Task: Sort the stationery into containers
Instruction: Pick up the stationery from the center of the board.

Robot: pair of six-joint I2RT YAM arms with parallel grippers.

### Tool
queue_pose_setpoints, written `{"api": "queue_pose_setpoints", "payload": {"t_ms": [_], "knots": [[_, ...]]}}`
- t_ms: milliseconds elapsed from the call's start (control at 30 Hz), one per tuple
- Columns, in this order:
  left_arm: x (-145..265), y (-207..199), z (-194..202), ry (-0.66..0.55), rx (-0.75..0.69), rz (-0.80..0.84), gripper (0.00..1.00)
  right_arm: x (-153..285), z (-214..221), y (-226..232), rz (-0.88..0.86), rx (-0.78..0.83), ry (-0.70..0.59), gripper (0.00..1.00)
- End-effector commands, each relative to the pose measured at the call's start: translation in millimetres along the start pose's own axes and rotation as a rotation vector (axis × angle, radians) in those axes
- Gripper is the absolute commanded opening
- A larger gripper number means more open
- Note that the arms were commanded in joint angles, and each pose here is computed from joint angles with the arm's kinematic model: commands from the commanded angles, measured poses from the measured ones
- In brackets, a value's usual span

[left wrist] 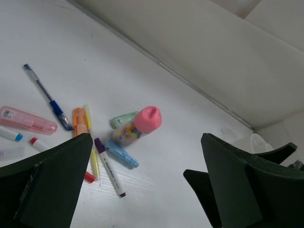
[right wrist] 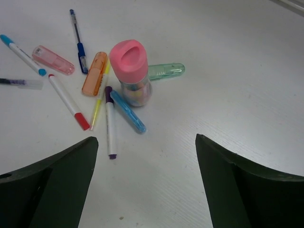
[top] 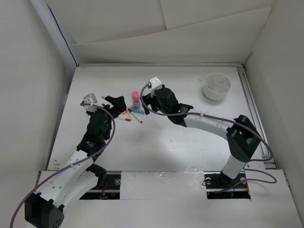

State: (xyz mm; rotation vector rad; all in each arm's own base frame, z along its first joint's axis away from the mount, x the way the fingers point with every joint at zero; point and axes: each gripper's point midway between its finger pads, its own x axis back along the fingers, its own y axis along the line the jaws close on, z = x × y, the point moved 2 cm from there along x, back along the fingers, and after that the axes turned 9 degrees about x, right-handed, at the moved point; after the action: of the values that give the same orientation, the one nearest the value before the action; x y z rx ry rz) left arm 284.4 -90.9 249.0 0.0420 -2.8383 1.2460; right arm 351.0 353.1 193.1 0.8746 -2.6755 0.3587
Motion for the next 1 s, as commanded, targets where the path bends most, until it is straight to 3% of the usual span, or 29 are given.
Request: {"api": "queue_pose_setpoints", "payload": {"t_ms": [0,67,133,167,200,233,300,400,433,467,533,567,600,633,700,967], "knots": [[-2.3,5.5,0.7,0.003,0.038,-0.067,1.00,3.8,-25.6,5.7,-0.014,0.007,-0.053,0.88],[-5.5,7.5,0.3,0.004,0.047,-0.109,1.00,3.8,-25.6,5.7,-0.015,0.007,-0.053,0.84],[-6.2,8.3,0.5,0.000,0.039,-0.125,1.00,4.2,-31.0,9.8,-0.040,-0.004,-0.065,0.62],[-4.9,13.0,5.0,0.007,0.027,-0.140,1.00,2.1,-31.7,11.7,-0.049,-0.004,-0.066,0.35],[-3.6,15.7,10.5,0.020,0.020,-0.142,1.00,2.5,-36.9,12.8,-0.058,-0.006,-0.077,0.34],[-2.3,16.2,7.0,-0.003,0.031,-0.134,1.00,2.5,-36.9,12.8,-0.058,-0.006,-0.077,0.13],[2.6,28.3,4.7,-0.040,0.023,-0.151,1.00,0.3,-37.6,15.0,-0.069,-0.006,-0.077,0.00],[9.6,25.8,-13.8,-0.105,0.016,-0.142,1.00,1.4,-39.9,15.1,-0.054,0.016,-0.078,0.00],[11.2,29.2,-15.9,-0.121,0.017,-0.152,1.00,1.6,-44.8,13.3,-0.044,0.014,-0.087,0.05],[12.5,27.8,-18.1,-0.127,0.023,-0.145,1.00,1.8,-42.3,11.5,-0.035,0.026,-0.076,0.30],[14.1,29.9,-20.1,-0.134,0.010,-0.154,1.00,-0.3,-48.2,6.6,-0.004,0.036,-0.086,0.57],[13.2,31.6,-17.9,-0.119,-0.006,-0.171,1.00,-3.5,-40.6,6.0,0.003,0.051,-0.063,0.80],[12.7,39.1,-18.5,-0.130,-0.019,-0.217,1.00,-5.6,-44.7,6.3,0.004,0.049,-0.070,0.89],[11.7,37.5,-21.6,-0.141,0.023,-0.242,1.00,-8.1,-43.0,6.6,0.003,0.062,-0.057,0.94],[7.9,44.1,-13.7,-0.111,-0.028,-0.277,1.00,-21.4,-39.0,10.3,0.000,0.072,-0.016,0.99],[12.4,36.1,-22.4,-0.134,0.000,-0.234,1.00,-66.8,-31.4,28.4,-0.044,0.093,0.027,0.96]]}}
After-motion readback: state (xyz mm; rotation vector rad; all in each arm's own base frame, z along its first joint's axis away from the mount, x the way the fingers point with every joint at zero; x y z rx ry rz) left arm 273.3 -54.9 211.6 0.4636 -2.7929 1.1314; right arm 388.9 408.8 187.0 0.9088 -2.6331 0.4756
